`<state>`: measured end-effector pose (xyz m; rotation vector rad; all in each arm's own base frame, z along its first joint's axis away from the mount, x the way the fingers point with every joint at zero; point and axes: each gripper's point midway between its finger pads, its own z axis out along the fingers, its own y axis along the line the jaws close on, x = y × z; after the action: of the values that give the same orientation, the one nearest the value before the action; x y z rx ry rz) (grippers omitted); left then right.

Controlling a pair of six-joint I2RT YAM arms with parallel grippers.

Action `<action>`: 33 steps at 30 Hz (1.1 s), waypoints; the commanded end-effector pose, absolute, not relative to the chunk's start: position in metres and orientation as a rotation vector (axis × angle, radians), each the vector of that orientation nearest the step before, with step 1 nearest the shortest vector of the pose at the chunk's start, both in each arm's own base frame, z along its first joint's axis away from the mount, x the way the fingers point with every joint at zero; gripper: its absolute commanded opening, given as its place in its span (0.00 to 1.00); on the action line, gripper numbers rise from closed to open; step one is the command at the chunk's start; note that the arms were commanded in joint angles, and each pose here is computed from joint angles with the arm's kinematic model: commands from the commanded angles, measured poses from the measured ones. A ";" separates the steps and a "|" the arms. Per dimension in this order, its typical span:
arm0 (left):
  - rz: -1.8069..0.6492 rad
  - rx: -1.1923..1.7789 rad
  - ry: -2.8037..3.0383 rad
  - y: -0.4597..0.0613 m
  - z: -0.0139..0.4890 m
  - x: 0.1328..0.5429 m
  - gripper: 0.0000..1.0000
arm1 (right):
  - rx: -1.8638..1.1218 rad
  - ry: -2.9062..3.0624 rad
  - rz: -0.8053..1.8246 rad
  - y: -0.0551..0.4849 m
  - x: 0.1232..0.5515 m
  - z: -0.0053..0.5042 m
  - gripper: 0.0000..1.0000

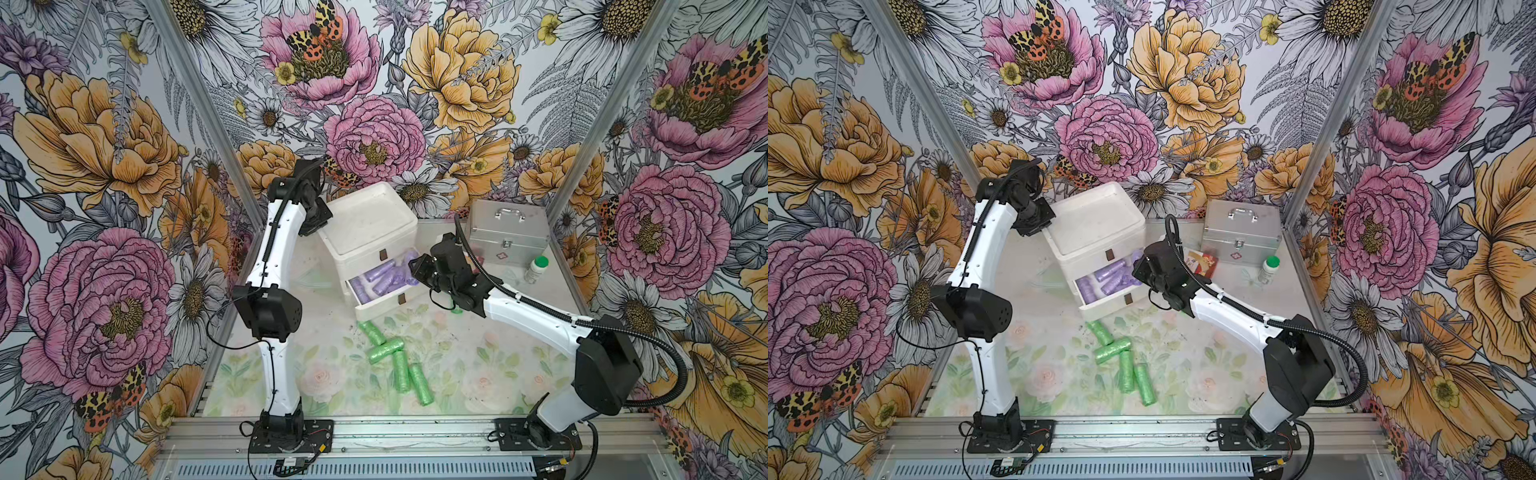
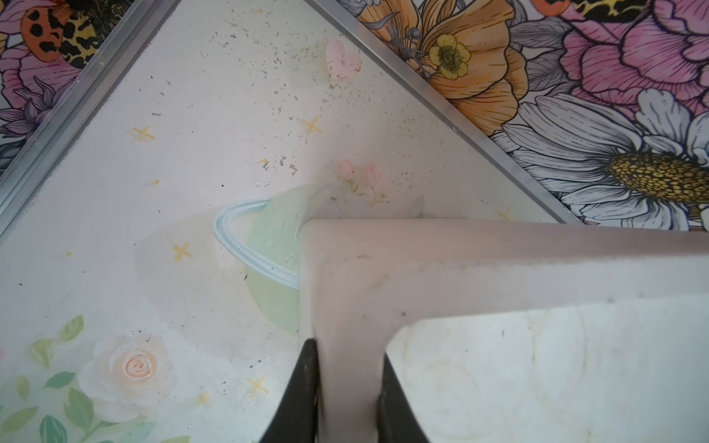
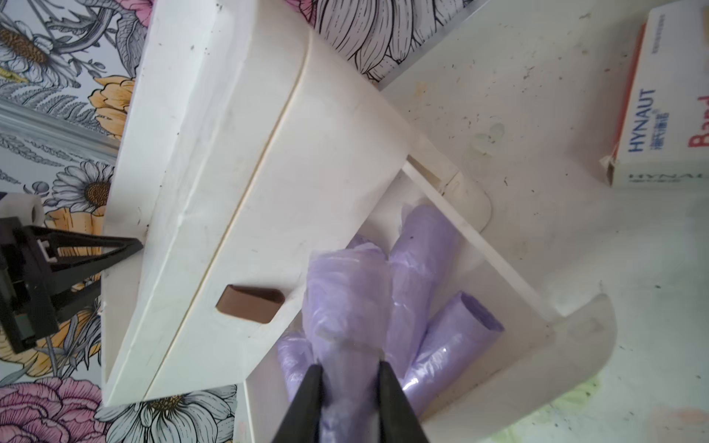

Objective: Sort the rolls of trash bags by color and place them into the drawer
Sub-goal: Place the roll of trash bags in the drawer, then close the drawer of the storage box.

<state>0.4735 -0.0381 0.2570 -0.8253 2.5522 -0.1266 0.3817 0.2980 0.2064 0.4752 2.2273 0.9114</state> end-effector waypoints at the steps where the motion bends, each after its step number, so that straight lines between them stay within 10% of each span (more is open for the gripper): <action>1: -0.497 -0.971 2.691 -0.086 0.231 0.466 0.00 | 0.589 2.179 0.959 0.309 0.391 0.216 0.26; 9: -0.485 -0.991 2.672 -0.090 0.233 0.468 0.00 | 0.607 2.196 1.026 0.346 0.395 0.216 0.27; 15: -0.506 -0.986 2.669 -0.097 0.233 0.473 0.00 | 0.585 2.229 1.049 0.358 0.395 0.209 0.54; 21: -0.541 -0.983 2.665 -0.099 0.235 0.476 0.00 | 0.471 2.197 1.017 0.343 0.389 0.228 0.55; 26: -0.599 -0.965 2.668 -0.105 0.239 0.478 0.00 | 0.366 2.158 0.935 0.307 0.376 0.241 0.45; 33: -0.670 -0.944 2.696 -0.110 0.235 0.480 0.00 | 0.339 2.176 0.809 0.252 0.354 0.218 0.00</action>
<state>0.4741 -0.0423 0.2582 -0.8367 2.5785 -0.1837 0.3603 0.2659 0.2321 0.3892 2.1527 0.8957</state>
